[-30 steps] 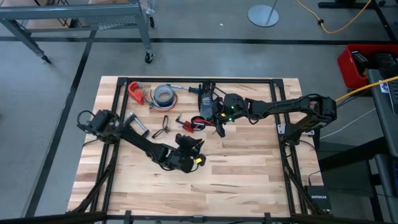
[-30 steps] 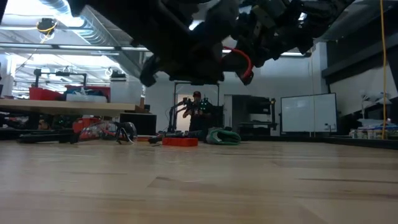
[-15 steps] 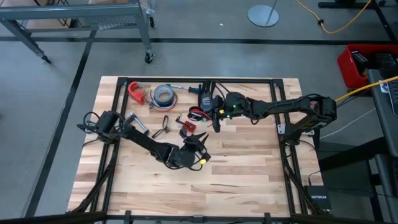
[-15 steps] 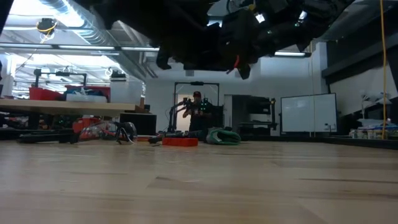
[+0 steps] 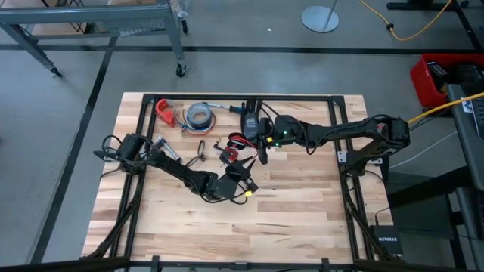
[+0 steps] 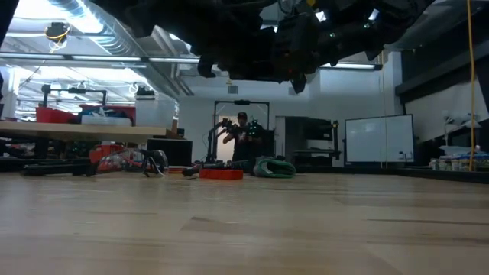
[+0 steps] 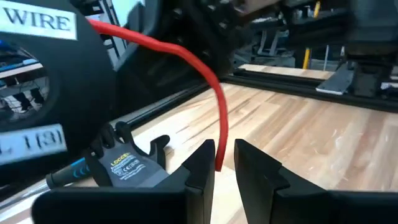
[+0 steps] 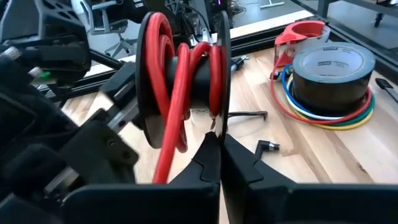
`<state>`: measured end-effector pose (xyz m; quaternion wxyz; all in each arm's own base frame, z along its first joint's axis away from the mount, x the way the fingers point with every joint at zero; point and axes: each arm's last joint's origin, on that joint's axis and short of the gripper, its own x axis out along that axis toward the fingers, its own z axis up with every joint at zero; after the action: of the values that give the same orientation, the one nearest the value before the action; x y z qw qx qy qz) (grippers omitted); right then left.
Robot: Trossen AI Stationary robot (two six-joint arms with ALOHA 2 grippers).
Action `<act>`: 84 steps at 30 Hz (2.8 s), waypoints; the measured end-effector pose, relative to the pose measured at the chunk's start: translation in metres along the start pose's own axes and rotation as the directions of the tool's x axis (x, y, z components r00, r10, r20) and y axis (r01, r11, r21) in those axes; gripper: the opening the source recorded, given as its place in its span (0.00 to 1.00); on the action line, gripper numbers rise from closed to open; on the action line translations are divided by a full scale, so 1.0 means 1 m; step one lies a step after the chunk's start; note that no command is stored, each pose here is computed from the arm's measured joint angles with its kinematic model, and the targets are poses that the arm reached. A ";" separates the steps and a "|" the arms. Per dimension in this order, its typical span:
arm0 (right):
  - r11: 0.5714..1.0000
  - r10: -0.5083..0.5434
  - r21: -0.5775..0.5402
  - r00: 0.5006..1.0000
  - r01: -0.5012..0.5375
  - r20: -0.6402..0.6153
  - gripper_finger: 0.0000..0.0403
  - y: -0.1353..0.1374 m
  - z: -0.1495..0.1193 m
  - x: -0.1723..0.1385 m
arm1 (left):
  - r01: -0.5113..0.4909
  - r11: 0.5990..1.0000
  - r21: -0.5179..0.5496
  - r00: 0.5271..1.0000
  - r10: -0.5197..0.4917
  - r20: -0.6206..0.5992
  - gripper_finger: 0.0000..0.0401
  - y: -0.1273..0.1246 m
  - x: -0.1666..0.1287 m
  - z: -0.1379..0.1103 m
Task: Coil cords
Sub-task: Coil the orange wire into the black spool
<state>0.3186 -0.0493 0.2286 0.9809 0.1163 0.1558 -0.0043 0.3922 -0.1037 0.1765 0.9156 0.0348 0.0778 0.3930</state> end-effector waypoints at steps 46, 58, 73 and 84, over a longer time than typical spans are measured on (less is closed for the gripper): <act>0.963 0.265 0.095 0.949 -0.252 -0.172 0.00 0.006 -0.014 -0.002 | -0.002 1.000 0.003 0.995 0.002 -0.102 0.00 -0.008 -0.036 -0.027; 0.950 0.299 0.193 0.891 -0.245 -0.341 0.00 0.005 -0.032 -0.007 | 0.032 0.999 0.027 0.993 -0.029 -0.118 0.00 -0.012 -0.053 -0.032; 0.949 0.294 0.256 0.809 -0.184 -0.509 0.00 0.004 -0.050 -0.016 | 0.024 0.999 0.029 0.985 -0.018 -0.172 0.00 -0.005 -0.063 -0.038; 0.947 0.304 0.270 0.769 -0.177 -0.563 0.00 0.005 -0.056 -0.020 | -0.002 0.998 0.061 0.983 0.013 -0.181 0.00 0.012 -0.062 -0.017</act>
<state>0.2829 -0.0325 0.1838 0.8568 0.2293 0.4393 0.1430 0.3389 -0.1404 0.1684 0.9017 0.0270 0.1724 0.3956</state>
